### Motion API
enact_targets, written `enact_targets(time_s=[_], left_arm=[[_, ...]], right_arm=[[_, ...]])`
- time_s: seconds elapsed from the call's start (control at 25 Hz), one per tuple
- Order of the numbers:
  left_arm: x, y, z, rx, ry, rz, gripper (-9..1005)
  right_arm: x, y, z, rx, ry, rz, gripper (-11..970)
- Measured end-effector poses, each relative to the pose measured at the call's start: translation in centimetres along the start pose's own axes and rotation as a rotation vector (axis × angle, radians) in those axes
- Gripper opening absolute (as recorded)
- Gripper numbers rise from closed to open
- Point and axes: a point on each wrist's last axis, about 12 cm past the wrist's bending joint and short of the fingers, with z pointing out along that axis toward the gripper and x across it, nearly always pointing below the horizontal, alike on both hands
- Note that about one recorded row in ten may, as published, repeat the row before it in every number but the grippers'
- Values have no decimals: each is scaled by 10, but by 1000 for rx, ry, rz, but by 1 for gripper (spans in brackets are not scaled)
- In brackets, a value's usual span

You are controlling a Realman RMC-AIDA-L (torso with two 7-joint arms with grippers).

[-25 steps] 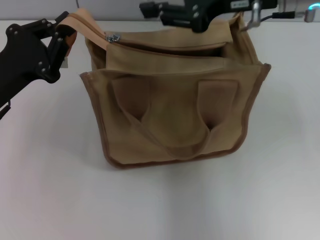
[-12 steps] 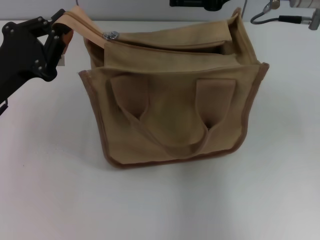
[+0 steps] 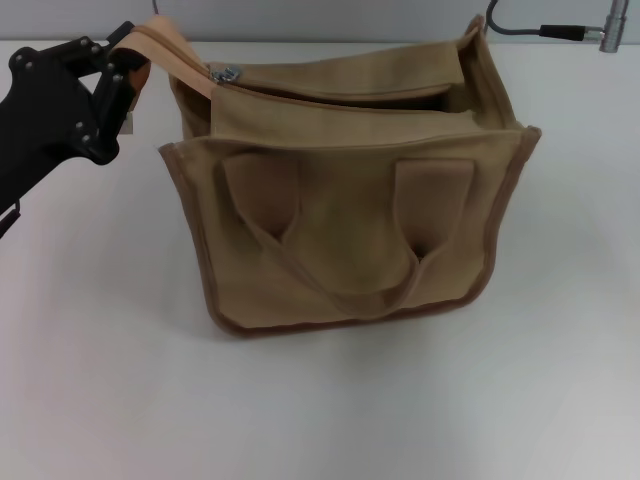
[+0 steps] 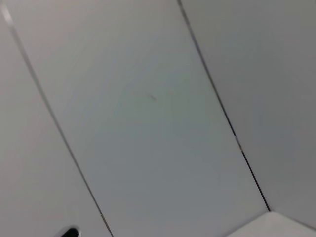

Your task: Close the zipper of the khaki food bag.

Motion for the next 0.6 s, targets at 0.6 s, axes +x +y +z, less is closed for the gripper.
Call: enact_targets(time_s=[0.6], left_arm=[[0,0,3,7,1,1,63]], right_arm=[[-6,-3,16,-21,204,532,621]])
